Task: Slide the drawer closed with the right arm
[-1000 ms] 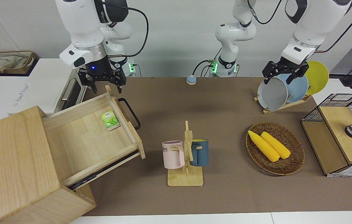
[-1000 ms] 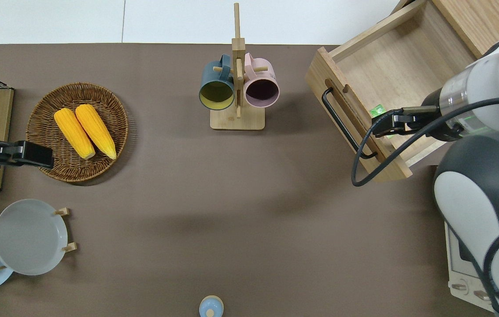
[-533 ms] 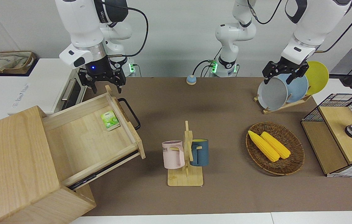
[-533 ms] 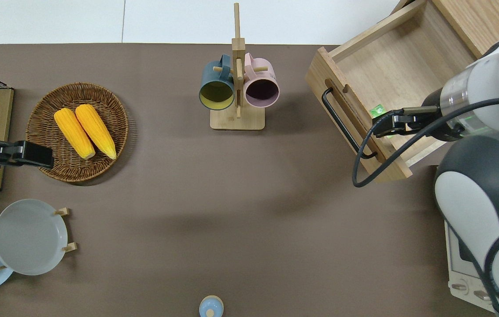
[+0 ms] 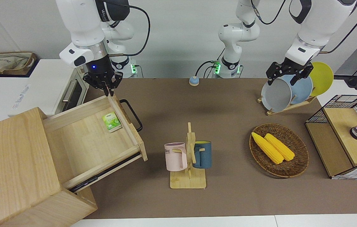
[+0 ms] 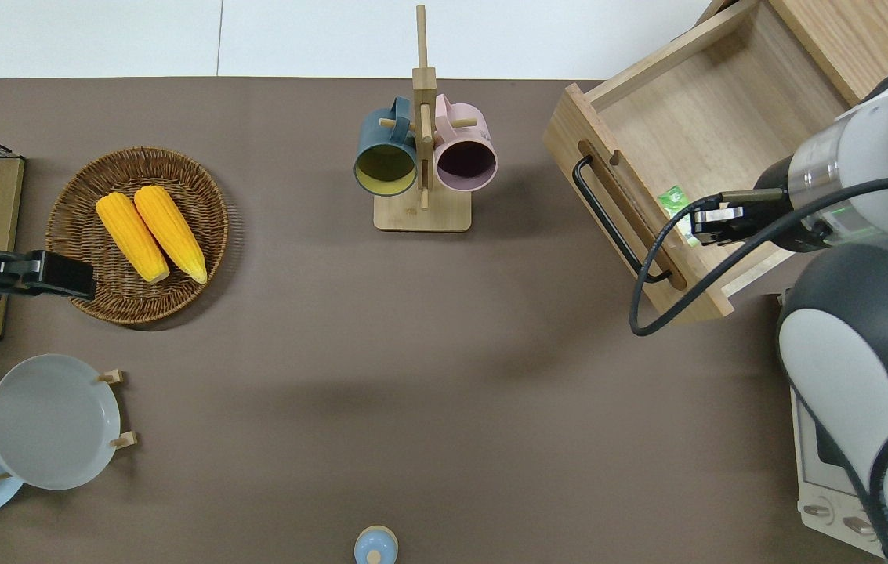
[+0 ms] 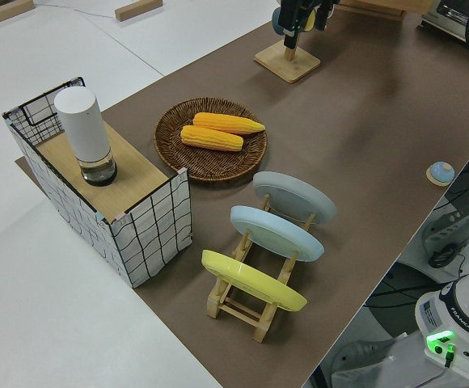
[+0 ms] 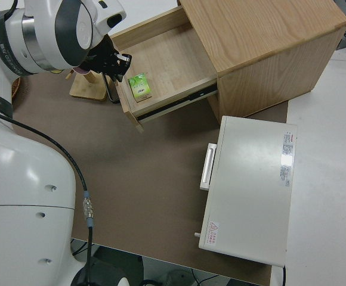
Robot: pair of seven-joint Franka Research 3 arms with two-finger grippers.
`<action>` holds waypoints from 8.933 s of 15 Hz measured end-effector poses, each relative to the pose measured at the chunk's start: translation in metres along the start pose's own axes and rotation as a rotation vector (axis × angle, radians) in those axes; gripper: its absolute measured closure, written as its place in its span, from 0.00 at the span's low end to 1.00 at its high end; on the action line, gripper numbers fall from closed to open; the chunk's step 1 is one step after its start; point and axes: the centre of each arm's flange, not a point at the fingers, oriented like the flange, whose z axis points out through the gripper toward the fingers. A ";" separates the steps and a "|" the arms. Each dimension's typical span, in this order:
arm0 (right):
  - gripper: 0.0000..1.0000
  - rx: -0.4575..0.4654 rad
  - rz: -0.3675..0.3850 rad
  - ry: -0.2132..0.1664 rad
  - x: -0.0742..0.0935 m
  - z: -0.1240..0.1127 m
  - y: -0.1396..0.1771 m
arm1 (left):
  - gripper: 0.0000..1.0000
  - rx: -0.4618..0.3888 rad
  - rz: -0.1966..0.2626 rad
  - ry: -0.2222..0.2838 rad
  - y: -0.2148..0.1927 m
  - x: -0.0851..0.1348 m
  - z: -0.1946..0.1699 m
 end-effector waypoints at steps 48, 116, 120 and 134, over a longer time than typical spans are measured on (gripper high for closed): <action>0.99 -0.076 0.998 -0.002 0.020 0.153 -0.109 | 0.00 0.000 0.000 0.000 0.000 0.000 0.000; 0.99 0.041 0.273 -0.012 -0.014 0.012 -0.076 | 0.00 0.000 0.000 0.000 0.000 0.000 0.000; 0.99 0.016 0.139 -0.025 -0.031 0.015 -0.065 | 0.00 0.000 0.000 0.000 0.000 0.000 0.000; 0.54 -0.028 0.006 -0.040 -0.023 0.029 -0.010 | 0.00 0.000 0.000 0.000 0.000 0.000 0.000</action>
